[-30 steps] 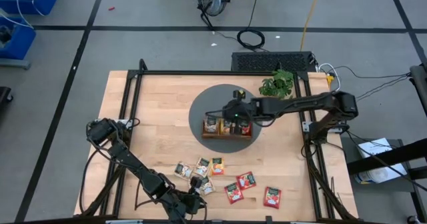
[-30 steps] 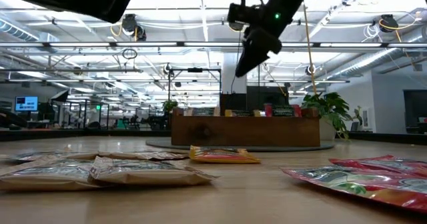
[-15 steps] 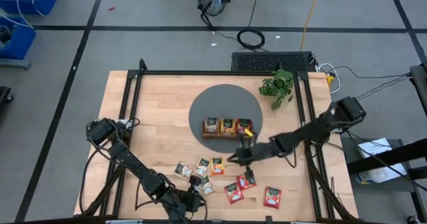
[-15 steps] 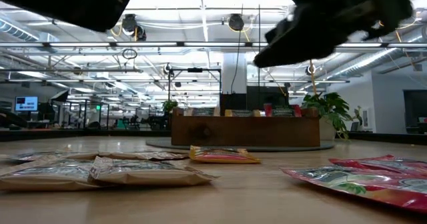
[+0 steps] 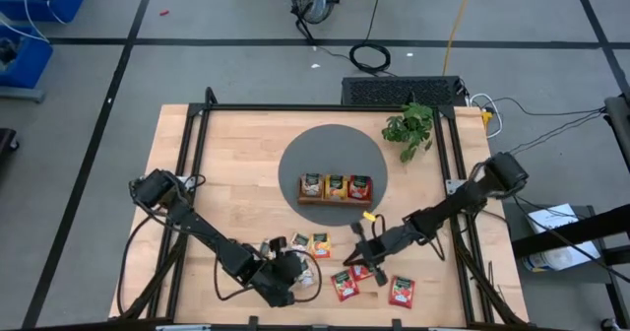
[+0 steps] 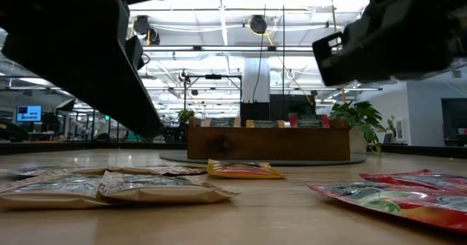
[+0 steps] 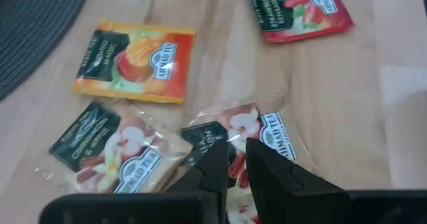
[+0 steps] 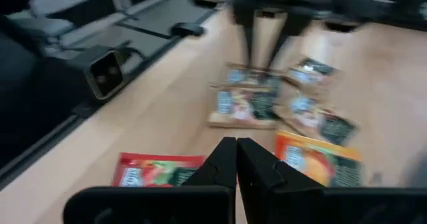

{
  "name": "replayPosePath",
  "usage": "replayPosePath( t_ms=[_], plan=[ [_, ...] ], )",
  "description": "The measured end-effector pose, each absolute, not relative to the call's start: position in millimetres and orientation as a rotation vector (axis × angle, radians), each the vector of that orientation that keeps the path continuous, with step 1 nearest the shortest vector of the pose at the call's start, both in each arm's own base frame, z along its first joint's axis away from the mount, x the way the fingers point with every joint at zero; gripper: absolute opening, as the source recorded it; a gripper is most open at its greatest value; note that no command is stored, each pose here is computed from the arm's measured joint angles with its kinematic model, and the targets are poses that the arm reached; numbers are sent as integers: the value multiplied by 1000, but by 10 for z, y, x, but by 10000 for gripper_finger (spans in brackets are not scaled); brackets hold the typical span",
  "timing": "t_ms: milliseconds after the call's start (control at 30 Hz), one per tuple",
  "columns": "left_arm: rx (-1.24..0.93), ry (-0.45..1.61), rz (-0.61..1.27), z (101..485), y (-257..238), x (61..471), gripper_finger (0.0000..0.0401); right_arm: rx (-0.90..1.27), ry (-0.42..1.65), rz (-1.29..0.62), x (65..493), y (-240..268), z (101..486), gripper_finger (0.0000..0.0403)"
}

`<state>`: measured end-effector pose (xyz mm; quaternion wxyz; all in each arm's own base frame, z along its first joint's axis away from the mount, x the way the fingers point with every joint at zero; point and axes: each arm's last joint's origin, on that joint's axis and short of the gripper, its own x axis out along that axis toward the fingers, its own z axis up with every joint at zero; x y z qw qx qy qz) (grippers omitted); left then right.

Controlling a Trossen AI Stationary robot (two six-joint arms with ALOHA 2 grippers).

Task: Pick & Place Tea
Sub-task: Put the brown tea bag into the left slot of the wooden organizer

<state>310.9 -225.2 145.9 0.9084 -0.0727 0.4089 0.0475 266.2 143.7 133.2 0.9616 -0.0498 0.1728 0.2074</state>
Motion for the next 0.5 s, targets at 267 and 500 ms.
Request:
replayPosePath(
  t_ms=[267, 500],
  plan=[
    [-212, 809, 160, 1832, -2237, 2897, 58, -93, 305, 466, 3145, 1474, 1085, 1],
    [-293, 812, 335, 1825, -2242, 2699, 58, -175, 471, 505, 3677, 1692, 1009, 1]
  ],
)
